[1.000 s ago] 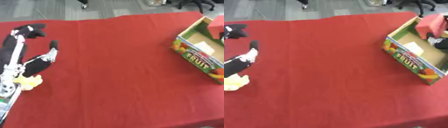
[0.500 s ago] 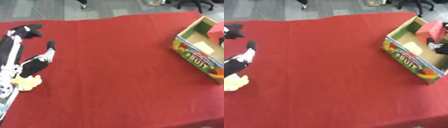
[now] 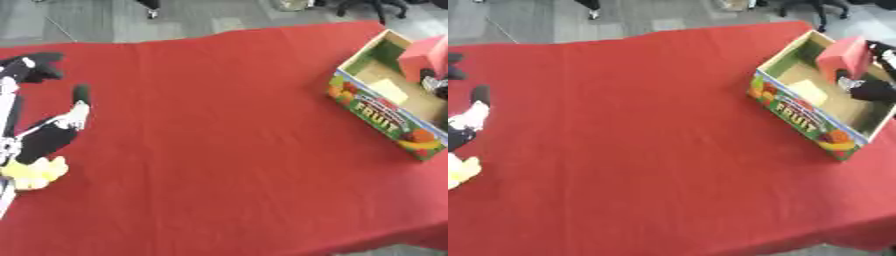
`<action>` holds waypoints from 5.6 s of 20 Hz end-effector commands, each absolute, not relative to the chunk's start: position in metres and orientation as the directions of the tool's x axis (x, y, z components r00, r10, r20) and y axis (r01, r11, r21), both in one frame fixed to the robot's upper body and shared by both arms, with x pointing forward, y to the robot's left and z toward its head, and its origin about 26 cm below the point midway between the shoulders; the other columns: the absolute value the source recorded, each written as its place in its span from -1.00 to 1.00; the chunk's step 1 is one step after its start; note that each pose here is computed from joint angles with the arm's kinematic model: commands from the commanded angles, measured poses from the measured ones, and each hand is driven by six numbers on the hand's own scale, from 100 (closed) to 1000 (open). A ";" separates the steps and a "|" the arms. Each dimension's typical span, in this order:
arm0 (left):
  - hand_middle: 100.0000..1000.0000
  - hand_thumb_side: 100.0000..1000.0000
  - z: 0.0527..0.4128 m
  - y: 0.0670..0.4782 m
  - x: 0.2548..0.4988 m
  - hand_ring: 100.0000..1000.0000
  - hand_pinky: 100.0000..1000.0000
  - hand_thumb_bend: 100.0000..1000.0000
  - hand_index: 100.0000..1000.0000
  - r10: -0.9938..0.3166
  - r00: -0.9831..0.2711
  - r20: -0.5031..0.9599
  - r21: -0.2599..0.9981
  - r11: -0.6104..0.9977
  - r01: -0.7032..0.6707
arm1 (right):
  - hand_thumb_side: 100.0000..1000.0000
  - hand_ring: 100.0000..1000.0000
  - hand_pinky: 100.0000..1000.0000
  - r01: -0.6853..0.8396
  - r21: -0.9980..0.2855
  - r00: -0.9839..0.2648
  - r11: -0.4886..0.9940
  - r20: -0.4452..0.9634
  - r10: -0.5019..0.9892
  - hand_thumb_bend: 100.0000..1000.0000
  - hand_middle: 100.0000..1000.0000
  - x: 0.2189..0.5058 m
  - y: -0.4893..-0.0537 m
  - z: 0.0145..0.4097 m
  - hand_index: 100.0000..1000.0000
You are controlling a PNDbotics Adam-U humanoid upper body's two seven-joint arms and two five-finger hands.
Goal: Pick up the objects with one hand, pass them to the other hand, and then place them into the box on the other side of the table.
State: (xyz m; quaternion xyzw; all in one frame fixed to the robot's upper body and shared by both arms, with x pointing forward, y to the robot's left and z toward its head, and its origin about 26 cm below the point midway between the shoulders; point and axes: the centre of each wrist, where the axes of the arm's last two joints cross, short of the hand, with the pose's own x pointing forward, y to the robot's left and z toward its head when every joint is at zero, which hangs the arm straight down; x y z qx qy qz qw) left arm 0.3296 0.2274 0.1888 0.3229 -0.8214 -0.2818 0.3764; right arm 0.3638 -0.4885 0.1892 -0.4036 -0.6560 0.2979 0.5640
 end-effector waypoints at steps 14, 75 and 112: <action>0.04 -0.36 0.196 0.231 0.328 0.28 0.40 -0.70 0.58 -0.749 -0.509 0.423 0.696 0.629 -0.347 | -0.19 1.00 1.00 0.274 -0.876 0.063 0.397 0.429 0.901 -1.00 0.66 0.362 -0.511 0.221 0.93; 0.17 -0.26 0.257 0.291 0.324 0.40 0.52 -0.41 0.61 -0.881 -0.344 0.326 0.902 0.399 -0.166 | -0.42 1.00 0.97 -0.052 -0.486 -0.655 0.872 0.676 0.338 -1.00 0.52 0.321 -0.386 0.288 0.83; 0.48 -1.00 0.263 0.325 0.358 0.59 0.59 0.25 0.52 -0.953 -0.295 -0.071 0.919 -0.177 0.351 | -0.27 1.00 0.98 -0.066 -0.553 -0.604 0.830 0.685 0.408 -1.00 0.50 0.324 -0.387 0.267 0.82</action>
